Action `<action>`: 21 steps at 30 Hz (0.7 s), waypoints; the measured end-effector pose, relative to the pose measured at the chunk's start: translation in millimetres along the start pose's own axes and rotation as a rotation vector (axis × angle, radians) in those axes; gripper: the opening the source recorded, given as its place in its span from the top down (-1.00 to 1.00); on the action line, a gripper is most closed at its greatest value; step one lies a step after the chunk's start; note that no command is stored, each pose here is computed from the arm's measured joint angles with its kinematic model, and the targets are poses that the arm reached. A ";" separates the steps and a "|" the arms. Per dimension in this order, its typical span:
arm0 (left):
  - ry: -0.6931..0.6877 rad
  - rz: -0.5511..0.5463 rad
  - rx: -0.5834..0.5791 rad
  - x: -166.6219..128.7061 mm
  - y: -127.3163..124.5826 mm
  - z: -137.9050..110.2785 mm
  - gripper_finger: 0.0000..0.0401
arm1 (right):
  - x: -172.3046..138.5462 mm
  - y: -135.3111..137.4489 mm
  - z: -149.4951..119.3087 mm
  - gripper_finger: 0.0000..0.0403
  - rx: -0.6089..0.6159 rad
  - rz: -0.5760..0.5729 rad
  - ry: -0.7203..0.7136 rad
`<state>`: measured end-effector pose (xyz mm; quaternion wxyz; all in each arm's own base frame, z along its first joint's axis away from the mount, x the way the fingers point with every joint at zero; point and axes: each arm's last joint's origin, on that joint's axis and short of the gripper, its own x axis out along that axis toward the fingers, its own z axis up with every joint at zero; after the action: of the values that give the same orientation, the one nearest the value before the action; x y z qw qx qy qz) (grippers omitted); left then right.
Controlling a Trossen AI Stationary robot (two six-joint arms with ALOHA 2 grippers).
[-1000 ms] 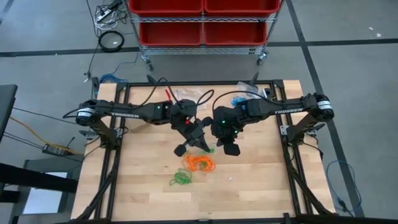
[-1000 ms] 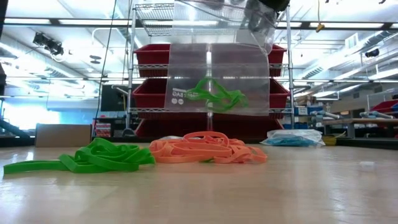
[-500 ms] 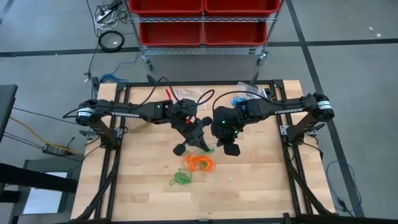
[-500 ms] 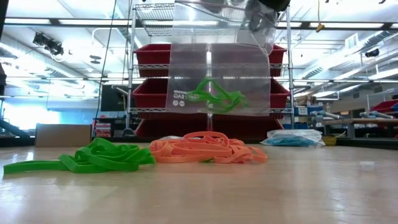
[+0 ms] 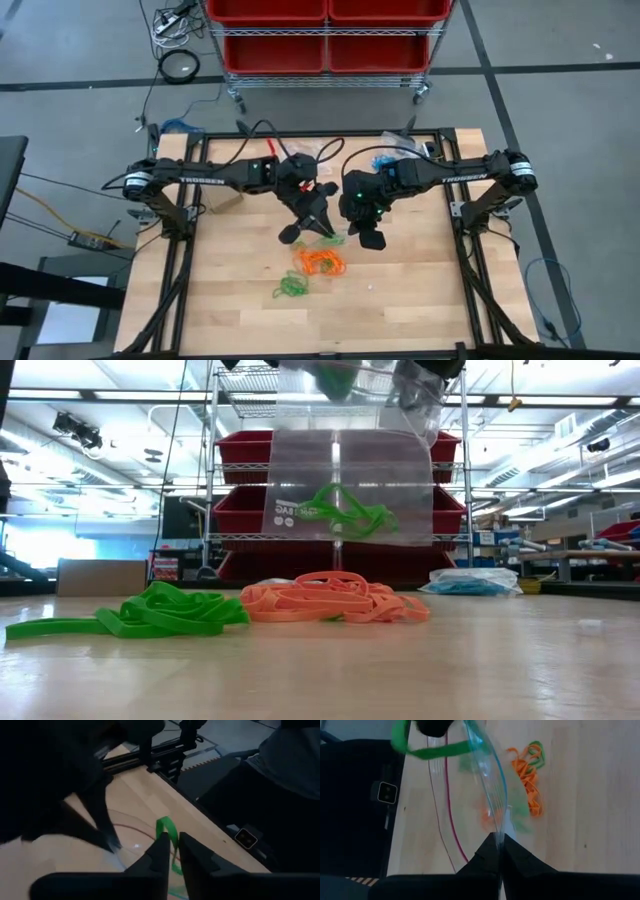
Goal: Sort rubber bands
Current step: Put the green rubber band into the transparent zip bag
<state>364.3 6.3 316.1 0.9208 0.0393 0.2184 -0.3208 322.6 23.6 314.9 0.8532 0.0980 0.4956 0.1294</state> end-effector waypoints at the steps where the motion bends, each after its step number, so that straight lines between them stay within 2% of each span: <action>1: 0.007 0.004 -0.009 -0.4 0.4 -0.8 0.68 | 0.0 0.0 0.0 1.00 0.000 0.000 0.000; 8: 0.056 0.053 -0.095 -2.9 3.6 -6.2 0.30 | 0.0 0.0 0.0 1.00 0.000 0.000 0.000; 12: 0.082 0.065 -0.113 -3.3 3.4 -8.8 0.16 | 0.0 0.0 0.0 1.00 0.000 0.000 0.000; 16: 0.130 0.089 -0.138 -8.3 0.2 -11.1 0.11 | 0.0 0.0 -0.3 1.00 0.001 0.000 0.003; 21: 0.176 0.273 -0.109 -37.7 -12.9 0.2 0.17 | -0.1 -0.7 -1.6 1.00 -0.002 -0.017 0.015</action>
<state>330.2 17.7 333.3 0.9338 0.0468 0.3080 -0.1759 321.3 23.0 313.9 0.8507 0.0921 0.5027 0.1233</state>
